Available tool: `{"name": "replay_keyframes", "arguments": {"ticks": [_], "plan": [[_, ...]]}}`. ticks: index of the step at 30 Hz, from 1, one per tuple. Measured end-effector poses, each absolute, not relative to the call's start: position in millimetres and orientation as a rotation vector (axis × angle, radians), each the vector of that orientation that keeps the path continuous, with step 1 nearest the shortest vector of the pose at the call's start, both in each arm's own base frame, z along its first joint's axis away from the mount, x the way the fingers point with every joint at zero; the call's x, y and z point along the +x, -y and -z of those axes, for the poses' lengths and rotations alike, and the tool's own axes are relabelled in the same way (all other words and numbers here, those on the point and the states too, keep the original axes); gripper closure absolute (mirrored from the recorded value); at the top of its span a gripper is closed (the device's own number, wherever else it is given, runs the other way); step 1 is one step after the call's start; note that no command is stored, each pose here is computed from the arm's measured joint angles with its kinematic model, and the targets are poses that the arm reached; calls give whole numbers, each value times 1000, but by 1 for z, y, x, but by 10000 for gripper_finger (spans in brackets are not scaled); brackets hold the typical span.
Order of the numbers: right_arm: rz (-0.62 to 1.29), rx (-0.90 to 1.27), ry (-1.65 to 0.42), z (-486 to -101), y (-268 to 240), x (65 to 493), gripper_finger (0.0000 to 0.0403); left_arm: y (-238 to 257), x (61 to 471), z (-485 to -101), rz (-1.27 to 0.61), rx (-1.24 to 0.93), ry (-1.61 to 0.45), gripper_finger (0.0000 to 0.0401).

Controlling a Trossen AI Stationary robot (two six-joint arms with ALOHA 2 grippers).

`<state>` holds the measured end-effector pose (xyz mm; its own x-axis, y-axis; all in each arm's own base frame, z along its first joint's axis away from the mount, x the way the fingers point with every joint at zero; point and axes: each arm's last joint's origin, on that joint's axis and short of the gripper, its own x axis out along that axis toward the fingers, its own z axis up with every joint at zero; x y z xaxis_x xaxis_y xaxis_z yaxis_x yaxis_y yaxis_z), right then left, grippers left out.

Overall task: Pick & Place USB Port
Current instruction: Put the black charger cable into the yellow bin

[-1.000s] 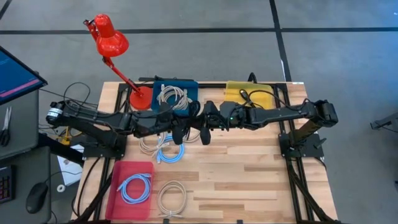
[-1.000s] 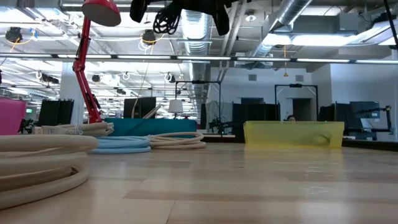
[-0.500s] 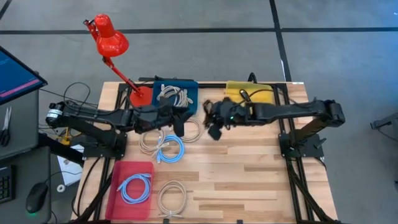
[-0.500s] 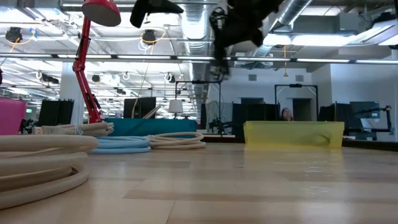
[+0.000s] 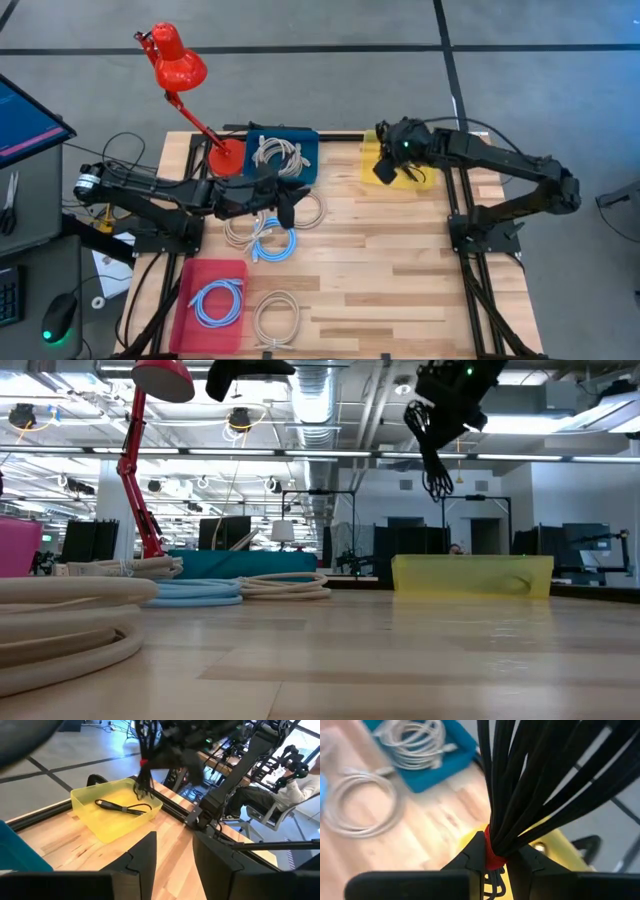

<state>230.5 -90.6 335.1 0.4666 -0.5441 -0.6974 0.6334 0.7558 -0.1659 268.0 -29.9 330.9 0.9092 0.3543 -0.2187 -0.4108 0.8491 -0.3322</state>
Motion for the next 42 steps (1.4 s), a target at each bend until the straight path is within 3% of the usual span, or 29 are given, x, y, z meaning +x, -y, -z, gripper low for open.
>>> {"name": "replay_keyframes", "arguments": {"ticks": [10, 22, 40, 42], "plan": [[837, 177, -946, -308, 145, 230, 362, 31, 268, -331, -403, -416, -146, 289], [822, 268, -1111, -238, 193, 262, 362, 31, 268, -331, -404, -419, -145, 289], [821, 296, -1210, -176, 212, 286, 362, 31, 268, -331, -405, -438, -141, 289], [819, 299, -1225, -175, 212, 285, 345, 31, 268, -331, -405, -438, -141, 290]]}}
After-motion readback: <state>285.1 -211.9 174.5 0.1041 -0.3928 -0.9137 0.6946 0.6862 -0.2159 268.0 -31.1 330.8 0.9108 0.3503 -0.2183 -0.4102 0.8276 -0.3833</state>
